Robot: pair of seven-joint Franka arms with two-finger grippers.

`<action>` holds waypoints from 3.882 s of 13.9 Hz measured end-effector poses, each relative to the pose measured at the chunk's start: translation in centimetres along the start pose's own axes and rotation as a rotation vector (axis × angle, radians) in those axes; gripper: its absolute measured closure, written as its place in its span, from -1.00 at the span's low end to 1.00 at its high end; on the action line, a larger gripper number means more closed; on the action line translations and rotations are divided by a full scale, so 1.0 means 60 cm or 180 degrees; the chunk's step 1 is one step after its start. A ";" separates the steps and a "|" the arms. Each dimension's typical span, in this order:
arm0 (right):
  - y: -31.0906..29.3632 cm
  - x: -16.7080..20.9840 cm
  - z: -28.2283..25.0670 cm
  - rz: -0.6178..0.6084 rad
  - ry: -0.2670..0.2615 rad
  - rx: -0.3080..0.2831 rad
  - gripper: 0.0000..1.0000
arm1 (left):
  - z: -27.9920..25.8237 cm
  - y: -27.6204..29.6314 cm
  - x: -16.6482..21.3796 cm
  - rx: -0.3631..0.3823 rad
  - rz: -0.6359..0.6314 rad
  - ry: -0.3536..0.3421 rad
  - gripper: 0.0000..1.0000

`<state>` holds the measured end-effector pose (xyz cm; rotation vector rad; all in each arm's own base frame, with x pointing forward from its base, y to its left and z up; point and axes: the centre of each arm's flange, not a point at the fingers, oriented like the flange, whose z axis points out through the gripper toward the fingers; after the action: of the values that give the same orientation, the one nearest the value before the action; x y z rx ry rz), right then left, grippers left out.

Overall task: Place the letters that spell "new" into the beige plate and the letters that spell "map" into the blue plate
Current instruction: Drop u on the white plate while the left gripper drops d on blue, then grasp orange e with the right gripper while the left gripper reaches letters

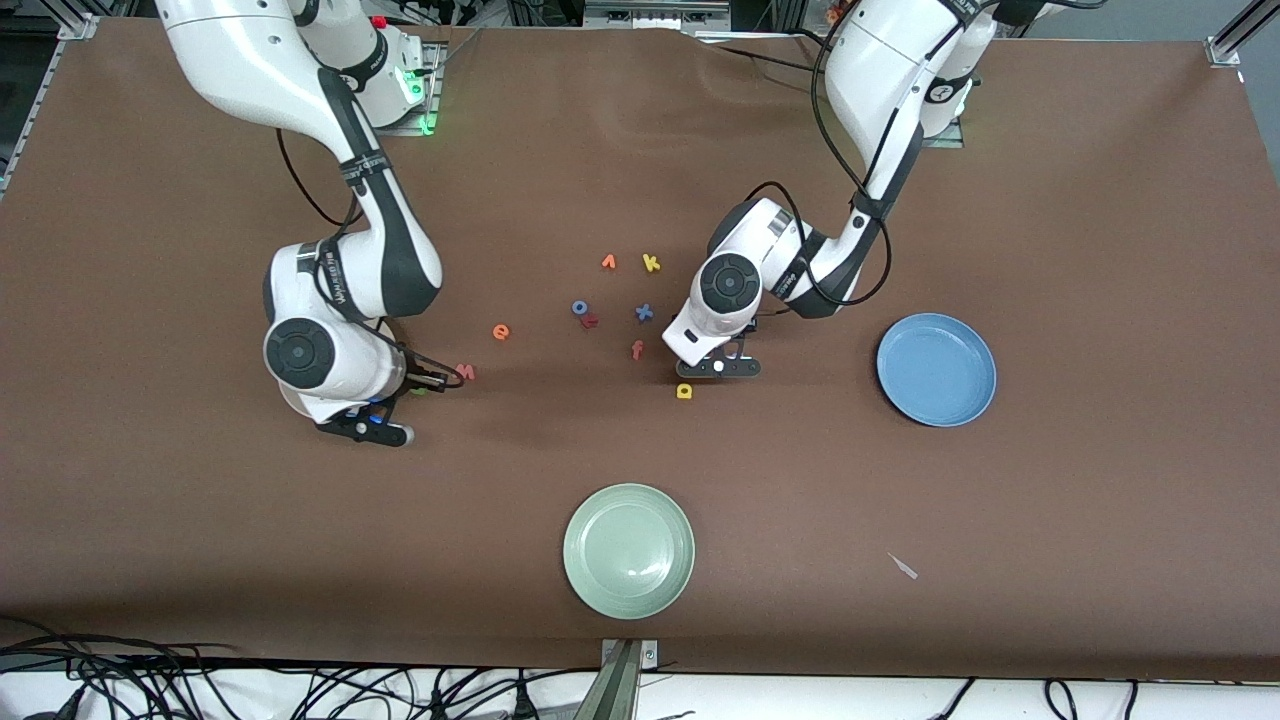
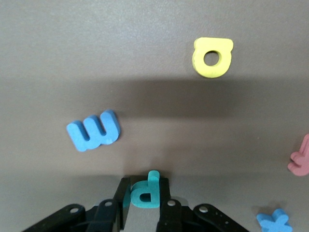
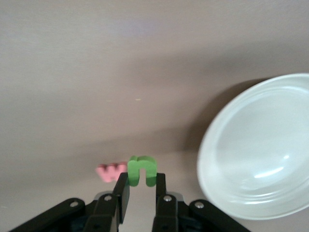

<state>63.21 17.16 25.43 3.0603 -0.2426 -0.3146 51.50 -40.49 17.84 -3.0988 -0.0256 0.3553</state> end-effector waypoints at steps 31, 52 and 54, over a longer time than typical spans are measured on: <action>-0.081 -0.149 0.088 -0.0017 0.0288 0.0243 -1.00 | -0.036 -0.575 0.081 0.0371 0.2444 -0.0208 -0.44; -0.151 -0.207 0.166 0.0047 0.0301 0.0279 -0.31 | -0.081 -0.161 0.085 -0.0131 0.3474 0.0558 -1.00; -0.151 -0.206 0.166 0.0048 0.0320 0.0289 -0.23 | -0.062 -0.138 0.080 -0.0156 0.3532 0.0612 -1.00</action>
<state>50.59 27.72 17.46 3.1505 -0.2823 -0.1522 56.94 -32.23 20.58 -2.8171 1.6939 0.0376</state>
